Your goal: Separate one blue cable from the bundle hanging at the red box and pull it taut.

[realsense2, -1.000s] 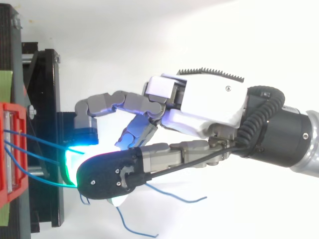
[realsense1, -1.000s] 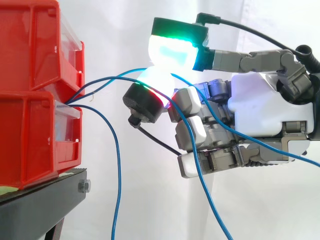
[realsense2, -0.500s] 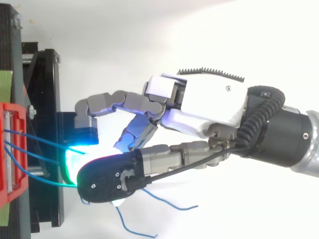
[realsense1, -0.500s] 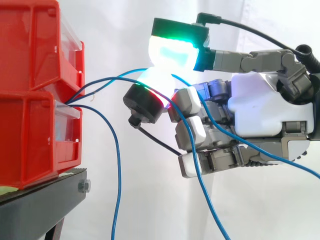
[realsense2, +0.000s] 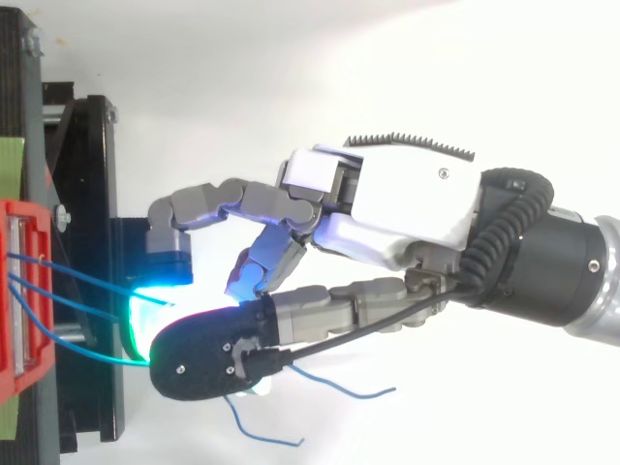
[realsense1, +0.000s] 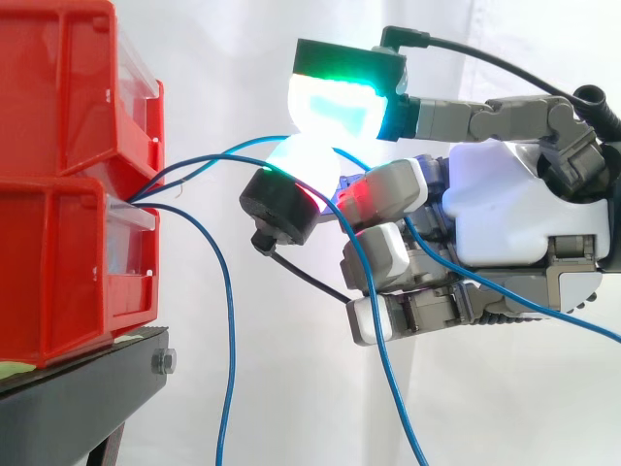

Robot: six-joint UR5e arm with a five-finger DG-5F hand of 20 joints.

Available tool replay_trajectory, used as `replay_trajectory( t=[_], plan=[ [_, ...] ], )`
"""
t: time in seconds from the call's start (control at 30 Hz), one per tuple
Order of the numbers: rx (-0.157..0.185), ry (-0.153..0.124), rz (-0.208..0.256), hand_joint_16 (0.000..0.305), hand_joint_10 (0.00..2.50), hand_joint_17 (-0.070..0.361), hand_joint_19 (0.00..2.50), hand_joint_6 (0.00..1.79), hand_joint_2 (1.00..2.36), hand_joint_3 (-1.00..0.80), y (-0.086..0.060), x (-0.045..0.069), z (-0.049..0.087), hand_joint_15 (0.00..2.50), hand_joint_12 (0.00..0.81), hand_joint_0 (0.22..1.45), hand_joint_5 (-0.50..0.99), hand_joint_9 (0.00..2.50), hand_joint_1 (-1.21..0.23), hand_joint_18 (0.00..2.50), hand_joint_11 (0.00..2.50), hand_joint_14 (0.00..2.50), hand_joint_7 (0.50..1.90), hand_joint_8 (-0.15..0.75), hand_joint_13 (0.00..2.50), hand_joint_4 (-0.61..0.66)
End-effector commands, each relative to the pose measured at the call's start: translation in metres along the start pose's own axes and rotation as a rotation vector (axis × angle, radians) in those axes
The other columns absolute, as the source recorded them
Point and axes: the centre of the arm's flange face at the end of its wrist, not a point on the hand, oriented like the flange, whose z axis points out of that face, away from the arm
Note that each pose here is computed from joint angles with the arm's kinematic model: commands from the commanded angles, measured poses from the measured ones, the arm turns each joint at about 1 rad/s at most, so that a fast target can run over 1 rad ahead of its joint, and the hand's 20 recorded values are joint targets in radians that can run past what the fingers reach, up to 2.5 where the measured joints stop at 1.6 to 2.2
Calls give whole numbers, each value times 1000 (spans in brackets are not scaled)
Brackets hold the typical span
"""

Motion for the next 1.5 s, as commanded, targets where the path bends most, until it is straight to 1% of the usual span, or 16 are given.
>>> replay_trajectory(
  t=[0.0, 0.13, 0.3, 0.33, 0.37, 0.4, 0.47, 0.57, 0.67, 0.87, 0.97, 1.0, 1.07, 1.13, 1.23, 1.47],
  plan=[
    [1, 1, -1, 44, 30, 99, 673, 593, 1020, -132, -1, 0, 0, 991, 356, 684, -123, 1261, -718, 795, 1319, 28, 1353, 282, 1194, 142],
    [2, 0, -1, 41, 26, 93, 759, 592, 1021, -133, -2, 0, 0, 1305, 334, 685, -124, 1276, -717, 852, 1477, 28, 1347, 274, 1269, 144],
    [1, 1, -1, 40, 2, 91, 1041, 595, 1021, -136, -1, 0, 0, 1916, 323, 693, -124, 1329, -722, 1005, 2076, 1, 1335, 259, 1384, 156],
    [1, 1, -1, 39, 68, 88, 1183, 596, 1022, -133, 0, 0, 0, 1923, 321, 693, -124, 1310, -723, 1066, 2162, 294, 1331, 255, 1318, 160],
    [1, 1, -1, 37, 305, 84, 1331, 597, 1022, -135, 0, 0, 0, 1801, 326, 697, -124, 1251, -725, 1140, 2136, 906, 1328, 261, 1199, 161],
    [2, 0, -1, 37, 400, 83, 1377, 597, 1022, -135, -2, 0, 0, 1807, 320, 698, -124, 1226, -725, 1165, 2116, 954, 1326, 266, 1187, 160],
    [1, 1, -1, 34, 748, 77, 1567, 601, 1021, -136, 0, 0, 0, 1788, 331, 701, -124, 1151, -727, 1254, 1983, 1411, 1317, 275, 1097, 170],
    [5, 0, -2, 33, 951, 74, 1807, 603, 1022, -138, -3, 0, -1, 1732, 345, 706, -124, 1096, -727, 1365, 1901, 2057, 1306, 278, 968, 169],
    [15, 1, -7, 33, 1144, 75, 1985, 605, 1022, -137, -8, -3, -4, 1720, 354, 710, -125, 1042, -726, 1425, 1852, 2492, 1295, 283, 864, 174],
    [22, -2, -10, 34, 1420, 76, 2068, 613, 1021, -154, -11, -11, -3, 1821, 358, 717, -129, 949, -723, 1446, 1759, 2500, 1277, 287, 801, 181],
    [60, -1, -36, 34, 1457, 76, 2028, 621, 1019, -201, -13, -18, -6, 1781, 350, 705, -137, 925, -730, 1430, 1741, 2500, 1259, 285, 772, 187],
    [90, -1, -61, 33, 1460, 74, 2017, 621, 1018, -223, -15, -21, -9, 1784, 353, 706, -138, 924, -729, 1423, 1723, 2500, 1264, 284, 763, 186],
    [113, -6, -86, 34, 1376, 77, 1981, 619, 1005, -430, -17, -25, -11, 1751, 352, 626, -142, 923, -698, 1390, 1717, 2500, 1260, 286, 763, 178],
    [143, -10, -122, 35, 1300, 79, 1955, 615, 1000, -500, -19, -30, -14, 1714, 355, 589, -144, 927, -669, 1381, 1738, 2500, 1268, 295, 765, 179],
    [161, -22, -161, 39, 1247, 87, 1897, 605, 1000, -500, -20, -38, -15, 1679, 360, 541, -148, 934, -604, 1365, 1733, 2500, 1270, 300, 803, 182],
    [190, -40, -183, 46, 1178, 105, 1781, 583, 1000, -500, -21, -52, -16, 1601, 380, 483, -150, 941, -504, 1356, 1702, 2383, 1270, 335, 857, 203]
  ],
)
